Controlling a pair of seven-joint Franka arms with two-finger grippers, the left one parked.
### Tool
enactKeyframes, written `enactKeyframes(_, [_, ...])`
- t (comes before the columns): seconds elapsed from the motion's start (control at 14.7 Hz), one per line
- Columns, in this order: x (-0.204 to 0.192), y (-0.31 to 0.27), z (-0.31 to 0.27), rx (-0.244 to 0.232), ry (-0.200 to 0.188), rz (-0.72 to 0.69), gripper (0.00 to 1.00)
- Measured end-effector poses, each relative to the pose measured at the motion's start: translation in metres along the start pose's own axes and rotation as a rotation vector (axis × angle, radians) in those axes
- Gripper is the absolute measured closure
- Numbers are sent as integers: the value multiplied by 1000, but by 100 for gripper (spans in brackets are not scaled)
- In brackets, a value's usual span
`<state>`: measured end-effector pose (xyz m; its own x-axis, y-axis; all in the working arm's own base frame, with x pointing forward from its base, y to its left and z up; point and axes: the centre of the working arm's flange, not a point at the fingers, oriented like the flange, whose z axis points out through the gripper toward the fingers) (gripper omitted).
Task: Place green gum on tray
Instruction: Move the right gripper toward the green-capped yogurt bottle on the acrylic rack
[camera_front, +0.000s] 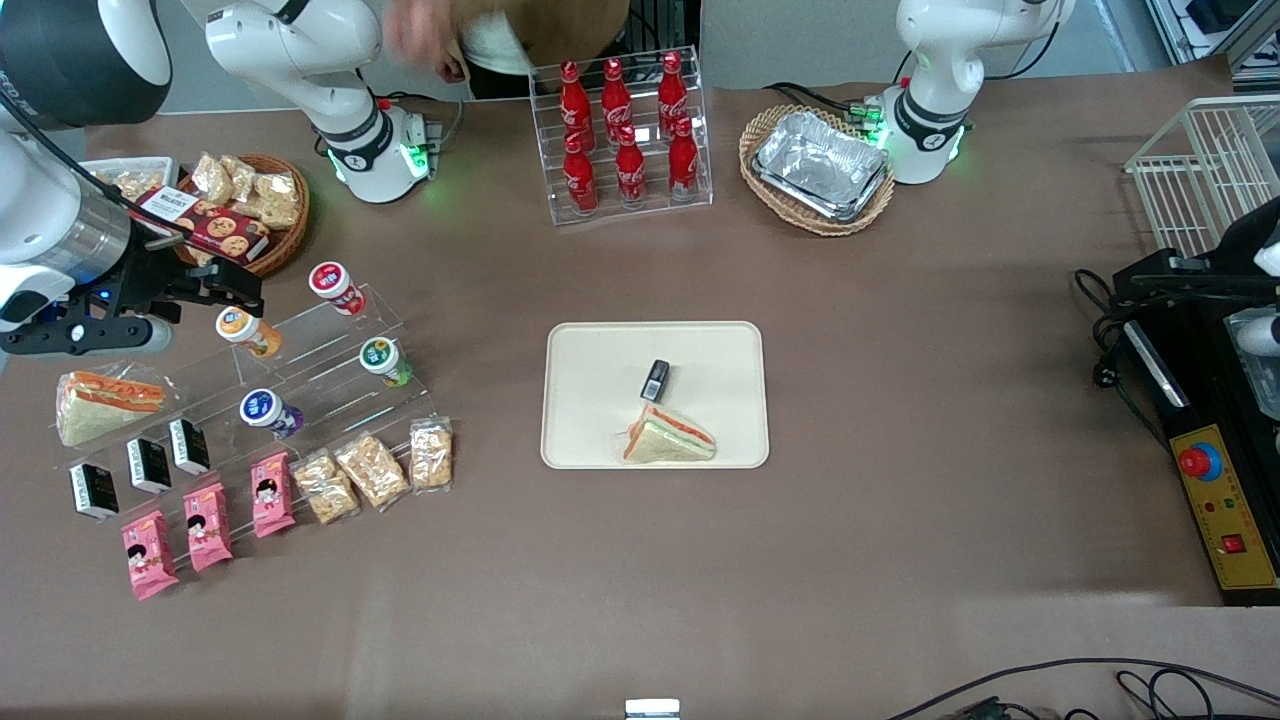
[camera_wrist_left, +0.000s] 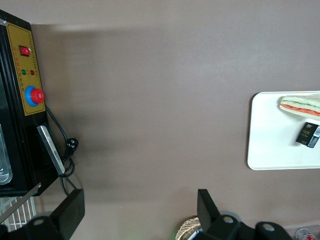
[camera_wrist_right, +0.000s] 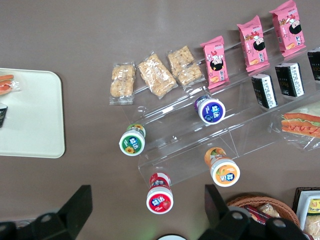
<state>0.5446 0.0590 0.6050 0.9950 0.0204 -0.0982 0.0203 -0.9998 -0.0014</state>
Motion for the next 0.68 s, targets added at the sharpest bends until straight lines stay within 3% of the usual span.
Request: enactKeyframes(0.68, [2,0,3,0,-5,-2,0])
